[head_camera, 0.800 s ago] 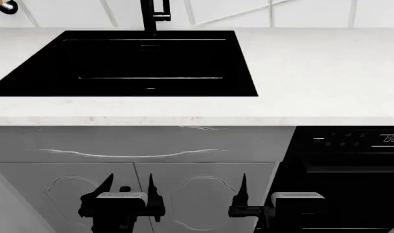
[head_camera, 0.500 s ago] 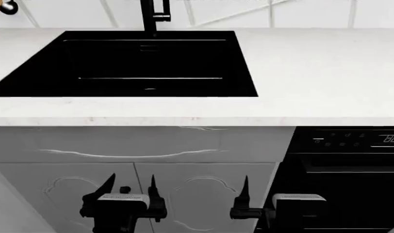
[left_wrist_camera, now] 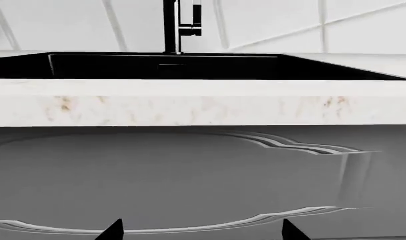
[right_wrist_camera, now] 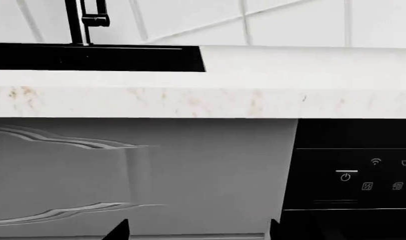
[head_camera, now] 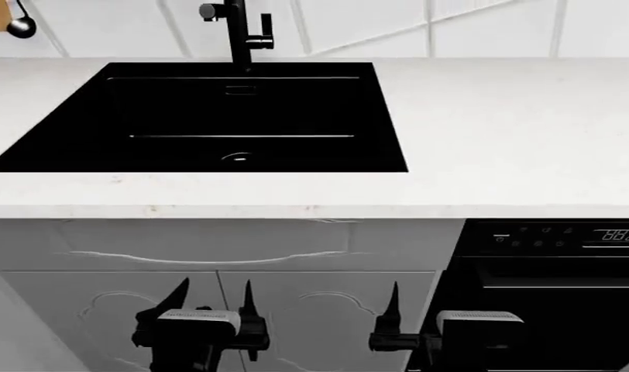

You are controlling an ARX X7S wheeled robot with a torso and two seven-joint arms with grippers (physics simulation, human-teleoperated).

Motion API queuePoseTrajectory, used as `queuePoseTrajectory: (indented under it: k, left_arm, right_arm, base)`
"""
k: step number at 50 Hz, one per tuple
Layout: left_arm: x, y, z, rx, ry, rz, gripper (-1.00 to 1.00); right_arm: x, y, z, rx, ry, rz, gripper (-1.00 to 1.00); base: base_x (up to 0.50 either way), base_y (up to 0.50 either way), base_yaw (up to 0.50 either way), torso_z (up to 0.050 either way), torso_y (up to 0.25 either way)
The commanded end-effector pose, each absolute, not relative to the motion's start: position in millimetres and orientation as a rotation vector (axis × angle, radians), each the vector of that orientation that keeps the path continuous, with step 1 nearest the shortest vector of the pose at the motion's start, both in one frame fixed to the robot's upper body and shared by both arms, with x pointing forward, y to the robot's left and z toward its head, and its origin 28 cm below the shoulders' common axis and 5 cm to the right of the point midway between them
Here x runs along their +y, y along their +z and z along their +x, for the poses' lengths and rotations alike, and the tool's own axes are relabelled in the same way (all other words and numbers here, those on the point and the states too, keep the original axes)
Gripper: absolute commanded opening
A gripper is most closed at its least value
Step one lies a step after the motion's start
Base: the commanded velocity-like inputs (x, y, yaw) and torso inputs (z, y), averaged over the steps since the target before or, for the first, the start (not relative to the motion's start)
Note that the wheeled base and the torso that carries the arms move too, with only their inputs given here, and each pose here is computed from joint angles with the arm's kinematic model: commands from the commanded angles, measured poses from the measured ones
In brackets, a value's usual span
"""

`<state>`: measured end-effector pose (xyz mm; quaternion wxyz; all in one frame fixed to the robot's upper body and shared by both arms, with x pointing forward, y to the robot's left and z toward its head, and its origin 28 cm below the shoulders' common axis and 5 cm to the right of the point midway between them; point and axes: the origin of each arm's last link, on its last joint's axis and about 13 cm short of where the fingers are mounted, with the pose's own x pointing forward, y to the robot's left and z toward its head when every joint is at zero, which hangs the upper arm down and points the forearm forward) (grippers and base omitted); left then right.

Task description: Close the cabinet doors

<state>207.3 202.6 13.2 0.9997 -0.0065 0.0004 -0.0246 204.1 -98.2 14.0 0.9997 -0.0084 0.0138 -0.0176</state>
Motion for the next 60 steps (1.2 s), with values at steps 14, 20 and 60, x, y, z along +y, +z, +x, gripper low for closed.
queuePoseTrajectory:
  k: [14,20,60]
  left_arm:
    - [204,26,210,-0.024,-0.066,-0.003,1.00]
    - [214,82,227,-0.179,-0.036,0.030,1.00]
    - [236,351,242,-0.707,0.046,0.091,1.00]
  right_arm:
    - [-102,29,204,-0.026,-0.062,-0.062,1.00]
    - [-109,83,214,-0.148,-0.086,-0.111,1.00]
    - [-133,328,231,-0.566,-0.155,-0.225,1.00]
  base:
    - [0.00,0.00,0.00,0.050,0.009]
    - [0.00,0.00,0.00,0.050,0.008]
    - [0.00,0.00,0.00,0.050,0.009]
